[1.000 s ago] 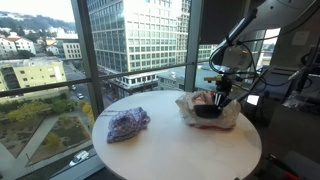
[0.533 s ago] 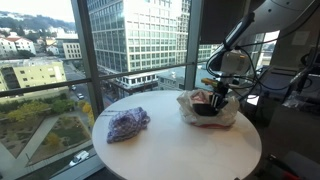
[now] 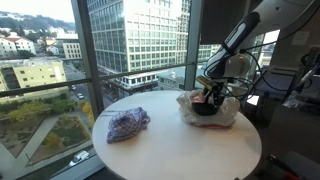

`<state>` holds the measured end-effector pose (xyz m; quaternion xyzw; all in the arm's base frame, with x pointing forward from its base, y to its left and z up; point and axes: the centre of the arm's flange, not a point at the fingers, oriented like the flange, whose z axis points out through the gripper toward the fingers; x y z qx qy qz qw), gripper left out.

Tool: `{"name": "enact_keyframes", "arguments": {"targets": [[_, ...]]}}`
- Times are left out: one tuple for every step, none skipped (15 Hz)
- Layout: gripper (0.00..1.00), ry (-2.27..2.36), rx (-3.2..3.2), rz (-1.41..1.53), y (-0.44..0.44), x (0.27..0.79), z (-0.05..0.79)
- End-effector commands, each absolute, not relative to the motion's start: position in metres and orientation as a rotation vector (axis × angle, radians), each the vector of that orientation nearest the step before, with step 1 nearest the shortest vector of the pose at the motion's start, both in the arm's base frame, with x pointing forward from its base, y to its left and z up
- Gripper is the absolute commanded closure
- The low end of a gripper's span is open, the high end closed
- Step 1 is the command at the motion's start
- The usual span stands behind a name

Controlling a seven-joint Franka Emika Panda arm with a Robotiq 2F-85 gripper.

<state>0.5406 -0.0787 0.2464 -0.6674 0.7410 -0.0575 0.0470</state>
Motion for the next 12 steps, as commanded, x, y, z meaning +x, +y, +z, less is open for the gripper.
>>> {"name": "enact_keyframes", "arguments": {"targets": [[0.0, 2.184, -1.965, -0.228, -0.044, 0.528, 0.274], [0.0, 2.156, -1.963, -0.226, -0.035, 0.531, 0.275], [0.0, 2.135, -1.949, -0.217, -0.026, 0.533, 0.277], [0.0, 2.113, -1.928, -0.201, -0.016, 0.538, 0.275], [0.0, 2.105, -1.902, -0.187, -0.007, 0.542, 0.273], [0.0, 2.102, -1.867, -0.156, 0.002, 0.548, 0.269], [0.0, 2.108, -1.82, -0.121, 0.01, 0.552, 0.264], [0.0, 2.128, -1.767, -0.093, 0.016, 0.557, 0.258], [0.0, 2.158, -1.719, -0.062, 0.02, 0.559, 0.252], [0.0, 2.197, -1.658, -0.024, 0.02, 0.561, 0.245], [0.0, 2.226, -1.605, -0.002, 0.019, 0.562, 0.239], [0.0, 2.262, -1.55, 0.015, 0.014, 0.561, 0.232]]}}
